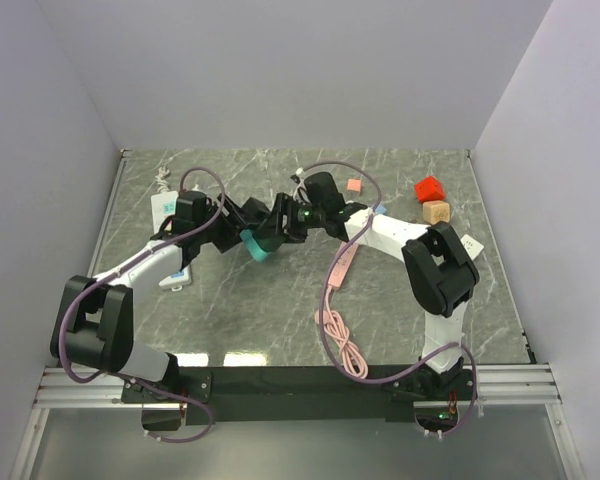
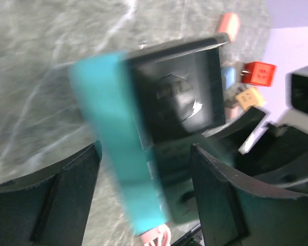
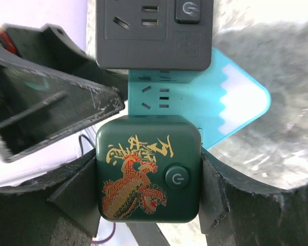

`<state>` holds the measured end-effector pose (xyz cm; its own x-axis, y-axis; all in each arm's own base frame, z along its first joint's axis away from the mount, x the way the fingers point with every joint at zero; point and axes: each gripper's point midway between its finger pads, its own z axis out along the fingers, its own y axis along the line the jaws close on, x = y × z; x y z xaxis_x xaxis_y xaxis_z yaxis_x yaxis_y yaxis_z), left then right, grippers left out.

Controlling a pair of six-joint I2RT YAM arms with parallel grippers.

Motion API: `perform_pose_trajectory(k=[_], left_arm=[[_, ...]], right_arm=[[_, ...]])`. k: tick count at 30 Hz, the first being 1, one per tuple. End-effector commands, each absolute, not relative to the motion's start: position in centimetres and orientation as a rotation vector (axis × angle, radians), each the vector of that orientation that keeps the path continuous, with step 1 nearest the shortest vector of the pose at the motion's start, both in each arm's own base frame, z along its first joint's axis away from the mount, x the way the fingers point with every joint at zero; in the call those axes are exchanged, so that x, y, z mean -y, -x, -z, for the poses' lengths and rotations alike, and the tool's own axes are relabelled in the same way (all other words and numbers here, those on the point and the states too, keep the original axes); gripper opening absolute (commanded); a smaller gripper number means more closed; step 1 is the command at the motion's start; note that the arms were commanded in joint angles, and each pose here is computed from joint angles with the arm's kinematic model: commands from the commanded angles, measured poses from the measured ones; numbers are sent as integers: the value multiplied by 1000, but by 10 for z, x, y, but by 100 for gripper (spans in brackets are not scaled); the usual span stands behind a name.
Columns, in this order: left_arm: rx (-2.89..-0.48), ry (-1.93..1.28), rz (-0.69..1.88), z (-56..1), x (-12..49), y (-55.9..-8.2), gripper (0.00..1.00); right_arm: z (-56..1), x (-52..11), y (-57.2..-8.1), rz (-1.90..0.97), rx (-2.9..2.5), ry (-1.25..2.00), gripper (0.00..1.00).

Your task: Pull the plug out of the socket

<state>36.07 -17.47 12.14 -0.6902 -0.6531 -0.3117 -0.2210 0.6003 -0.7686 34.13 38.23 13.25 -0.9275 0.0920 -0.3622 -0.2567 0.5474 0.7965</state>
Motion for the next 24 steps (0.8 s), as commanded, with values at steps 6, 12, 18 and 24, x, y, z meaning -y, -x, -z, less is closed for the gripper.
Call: perform_pose_trajectory(k=[6, 12, 18, 24], left_arm=[[-2163, 655, 1076, -152, 192, -381, 73], [-2236, 679, 1057, -133, 193, -378, 57], [-2273, 659, 1092, -119, 201, -374, 21], [-2334, 656, 1006, -93, 194, -372, 1]], right_arm=[[-199, -405, -332, -1470, -2215, 281, 0], [-202, -405, -335, -1470, -2204, 262, 0], [-211, -410, -337, -1505, -2181, 258, 0], [-218, -410, -340, -1508, -2195, 285, 0]])
